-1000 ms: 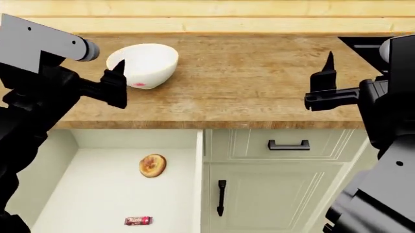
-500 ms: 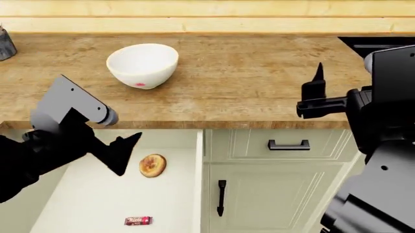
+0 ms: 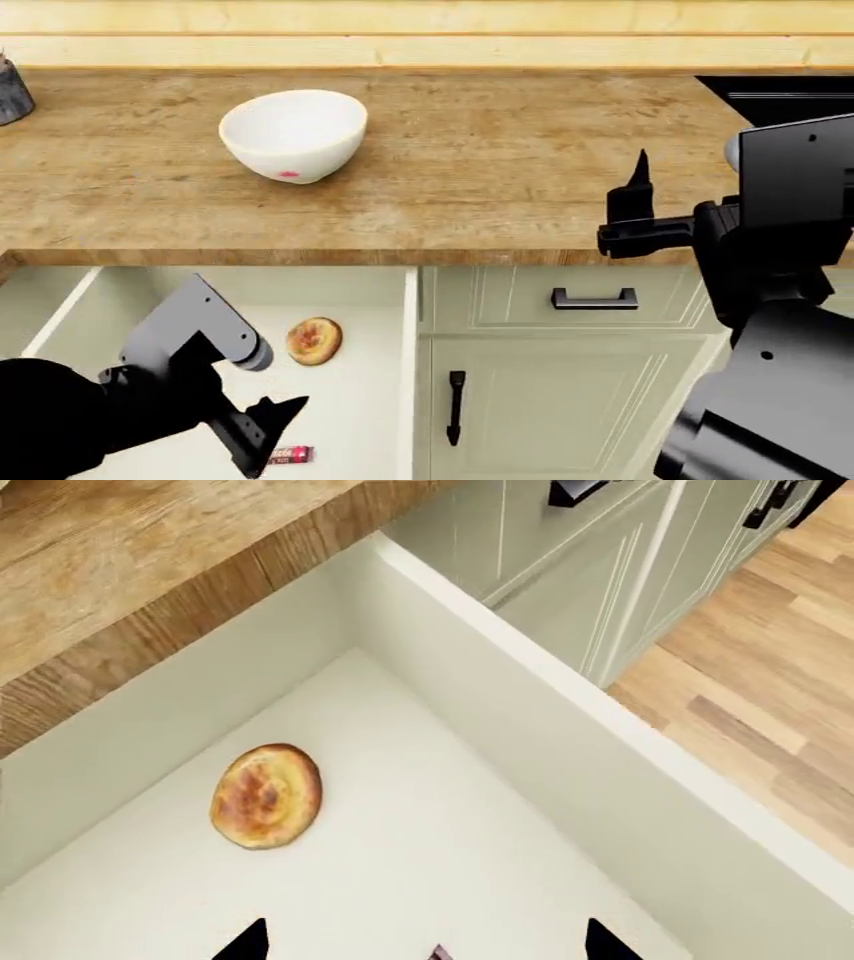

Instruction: Place the bar in the bowl and close the drawer.

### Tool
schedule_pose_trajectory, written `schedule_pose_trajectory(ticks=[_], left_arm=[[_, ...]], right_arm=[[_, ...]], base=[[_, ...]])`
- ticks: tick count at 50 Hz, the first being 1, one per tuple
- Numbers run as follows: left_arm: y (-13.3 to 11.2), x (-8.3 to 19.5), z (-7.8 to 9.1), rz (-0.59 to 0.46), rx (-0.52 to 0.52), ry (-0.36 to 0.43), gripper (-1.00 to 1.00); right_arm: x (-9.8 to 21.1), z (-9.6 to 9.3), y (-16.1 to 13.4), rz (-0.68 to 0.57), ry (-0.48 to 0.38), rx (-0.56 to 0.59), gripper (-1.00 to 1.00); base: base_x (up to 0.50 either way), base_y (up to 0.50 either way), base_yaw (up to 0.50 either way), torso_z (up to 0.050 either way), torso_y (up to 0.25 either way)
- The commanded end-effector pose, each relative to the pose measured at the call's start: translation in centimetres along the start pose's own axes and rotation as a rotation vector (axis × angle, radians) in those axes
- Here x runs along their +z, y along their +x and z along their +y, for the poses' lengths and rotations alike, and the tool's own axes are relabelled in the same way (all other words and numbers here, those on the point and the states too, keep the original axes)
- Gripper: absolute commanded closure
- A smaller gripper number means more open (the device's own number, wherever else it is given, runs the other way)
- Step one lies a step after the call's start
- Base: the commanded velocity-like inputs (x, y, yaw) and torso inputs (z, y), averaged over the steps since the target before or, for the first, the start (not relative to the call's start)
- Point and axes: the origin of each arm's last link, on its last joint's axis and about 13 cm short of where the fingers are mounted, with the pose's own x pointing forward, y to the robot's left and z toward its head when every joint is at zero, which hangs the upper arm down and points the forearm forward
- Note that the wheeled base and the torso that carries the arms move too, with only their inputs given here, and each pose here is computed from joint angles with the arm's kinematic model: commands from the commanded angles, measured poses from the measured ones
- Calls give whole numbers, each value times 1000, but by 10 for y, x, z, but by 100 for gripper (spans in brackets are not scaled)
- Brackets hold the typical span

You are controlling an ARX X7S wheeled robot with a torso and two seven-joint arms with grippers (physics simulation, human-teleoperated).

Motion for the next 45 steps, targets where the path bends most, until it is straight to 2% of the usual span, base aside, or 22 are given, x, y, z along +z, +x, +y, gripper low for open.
schedule_pose_trajectory(ticks=[1,22,34,45], left_arm=[[11,-26,-7,97,-44,-25,-100],[28,-22,3,222,-57,11,-100],[41,-18,19,236,-13,13,-100],[61,-24,24,253,-34,9,-100]], right_arm=[[-7,3,1,16,8,5,-100],[-16,6,5,36,15,13,-100],[-16,7,7,43,14,14,-100],[-19,10,10,52,11,22,-100]], base=[[0,0,0,0,0],[0,0,0,0,0],[0,0,0,0,0],[0,0,0,0,0]])
